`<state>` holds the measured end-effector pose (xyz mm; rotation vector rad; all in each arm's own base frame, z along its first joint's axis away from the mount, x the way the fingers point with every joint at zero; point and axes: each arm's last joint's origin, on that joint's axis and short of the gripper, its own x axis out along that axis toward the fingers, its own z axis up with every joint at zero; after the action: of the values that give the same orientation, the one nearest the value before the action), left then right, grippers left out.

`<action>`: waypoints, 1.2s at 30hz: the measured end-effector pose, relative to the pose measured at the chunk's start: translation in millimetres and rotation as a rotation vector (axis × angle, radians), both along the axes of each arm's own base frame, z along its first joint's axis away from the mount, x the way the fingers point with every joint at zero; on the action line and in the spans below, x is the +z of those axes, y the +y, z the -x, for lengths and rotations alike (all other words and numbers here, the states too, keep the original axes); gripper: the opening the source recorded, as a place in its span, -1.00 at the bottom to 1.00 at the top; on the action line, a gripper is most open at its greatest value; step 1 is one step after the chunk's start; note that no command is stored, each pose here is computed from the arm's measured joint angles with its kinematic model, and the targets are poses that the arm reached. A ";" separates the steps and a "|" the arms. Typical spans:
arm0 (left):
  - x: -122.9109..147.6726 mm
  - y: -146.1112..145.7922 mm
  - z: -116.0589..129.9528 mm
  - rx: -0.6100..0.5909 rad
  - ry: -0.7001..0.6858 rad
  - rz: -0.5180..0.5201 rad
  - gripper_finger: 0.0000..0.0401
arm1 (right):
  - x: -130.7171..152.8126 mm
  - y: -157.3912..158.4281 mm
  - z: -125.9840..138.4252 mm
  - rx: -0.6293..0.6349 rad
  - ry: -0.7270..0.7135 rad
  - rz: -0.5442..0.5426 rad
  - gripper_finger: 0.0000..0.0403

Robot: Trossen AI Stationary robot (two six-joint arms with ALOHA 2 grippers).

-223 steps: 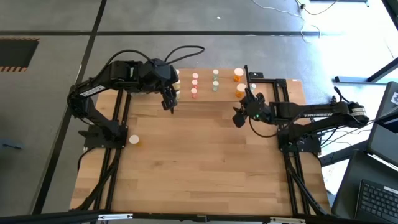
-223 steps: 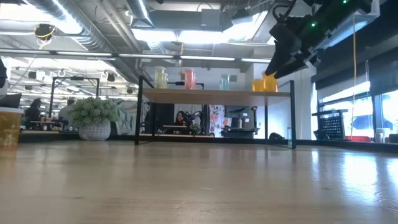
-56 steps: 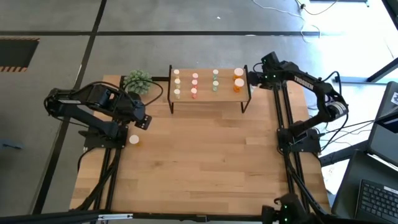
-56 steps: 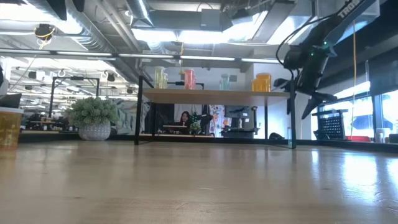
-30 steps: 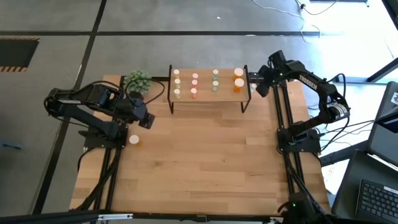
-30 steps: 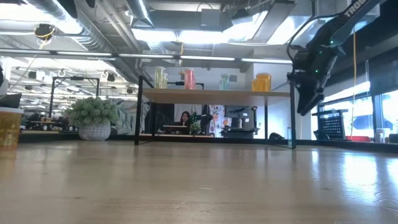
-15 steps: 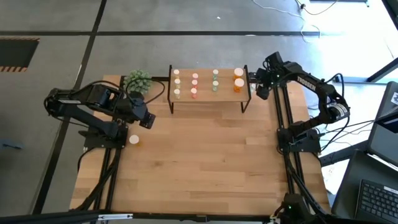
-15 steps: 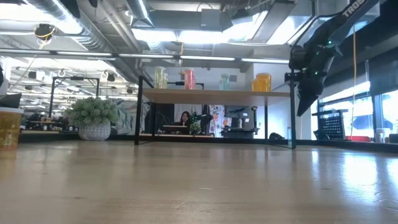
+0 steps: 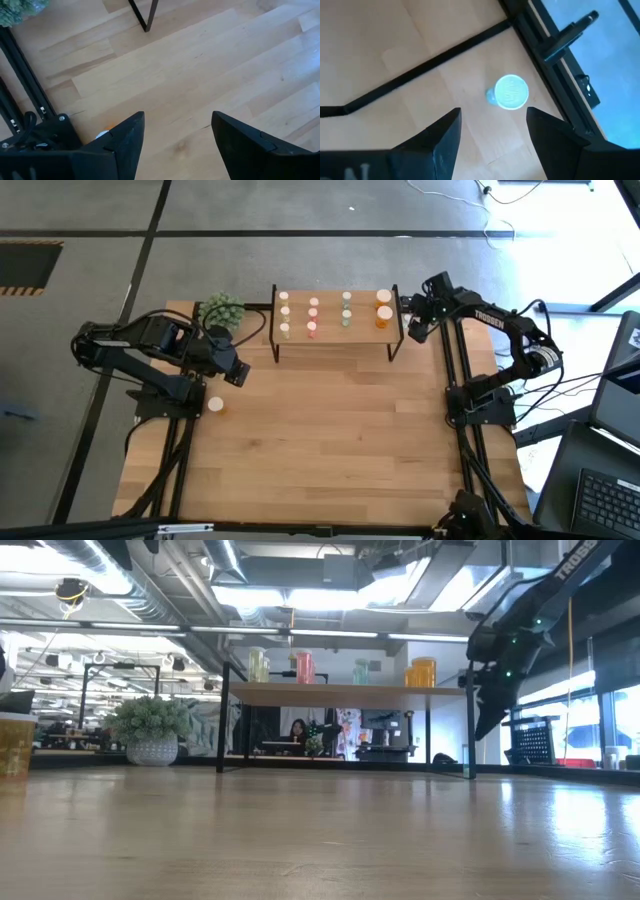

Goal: Pick and place medicine bottles onto shelf by color
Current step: Put the blue pill bottle on the shelf aligned with the other blue pill bottles

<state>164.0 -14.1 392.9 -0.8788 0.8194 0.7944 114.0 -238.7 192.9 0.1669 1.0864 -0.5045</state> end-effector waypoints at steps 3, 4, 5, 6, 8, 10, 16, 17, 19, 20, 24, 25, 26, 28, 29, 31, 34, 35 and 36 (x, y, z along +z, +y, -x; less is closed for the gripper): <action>0.0 0.0 0.0 0.000 0.000 -0.001 0.13 | -3.6 -0.6 0.0 -0.010 -0.010 0.022 0.13; 0.0 0.0 0.0 0.000 0.000 -0.001 0.13 | -4.2 -0.9 -0.2 -0.011 -0.014 0.029 0.13; 0.0 0.0 0.0 0.001 0.000 -0.001 0.12 | -4.7 -1.0 -0.2 -0.011 -0.016 0.033 0.13; 0.0 0.0 0.0 0.001 0.000 0.000 0.12 | -5.2 -1.3 -0.3 -0.012 -0.019 0.040 0.13; 0.0 0.0 0.0 0.001 0.000 0.000 0.12 | -5.1 -2.6 -1.1 -0.028 -0.035 0.053 0.13; 0.0 0.0 0.0 0.000 0.000 0.000 0.12 | -4.5 -3.9 -1.5 -0.051 -0.052 0.059 0.13; 0.0 0.0 0.0 0.001 0.000 0.000 0.13 | -4.1 -4.4 -1.9 -0.107 -0.082 0.038 0.13; 0.0 0.0 0.0 0.001 0.000 0.000 0.13 | -4.1 -4.3 -2.0 -0.123 -0.094 0.028 0.13; 0.0 0.0 0.0 0.000 0.000 -0.001 0.13 | -4.5 -4.3 -2.1 -0.136 -0.100 0.018 0.13; 0.0 0.0 0.0 -0.008 0.002 -0.005 0.13 | -4.6 -4.3 -2.2 -0.135 -0.099 0.018 0.13; 0.1 0.3 0.0 -0.021 0.006 -0.022 0.12 | -4.8 -4.5 -2.0 -0.132 -0.093 0.022 0.13; 0.1 0.3 0.0 -0.025 0.007 -0.026 0.12 | -4.8 -4.5 -2.0 -0.133 -0.093 0.022 0.13; 0.1 0.3 0.0 -0.028 0.008 -0.029 0.12 | -5.3 -4.6 -2.2 -0.132 -0.093 0.020 0.13; 0.1 0.4 0.0 -0.027 0.008 -0.029 0.12 | -7.4 -5.3 -2.4 -0.135 -0.091 0.012 0.13; 0.1 0.4 0.0 -0.028 0.008 -0.029 0.12 | -9.3 -5.9 -2.6 -0.137 -0.087 0.005 0.13; 0.1 0.4 0.0 -0.027 0.008 -0.029 0.13 | -14.4 -7.2 -3.2 -0.138 -0.077 -0.013 0.13; 0.1 0.4 0.0 -0.027 0.008 -0.030 0.13 | -18.7 -9.3 -4.1 -0.136 -0.072 -0.020 0.13; 0.1 0.4 0.0 -0.027 0.008 -0.030 0.13 | -19.1 -10.1 -4.5 -0.136 -0.075 -0.015 0.13; 0.1 0.4 0.0 -0.027 0.008 -0.030 0.13 | -19.3 -10.8 -4.8 -0.136 -0.077 -0.010 0.13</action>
<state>164.0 -13.8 393.0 -0.8370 0.8233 0.7846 118.9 -249.5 173.6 0.2679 1.0065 -0.6096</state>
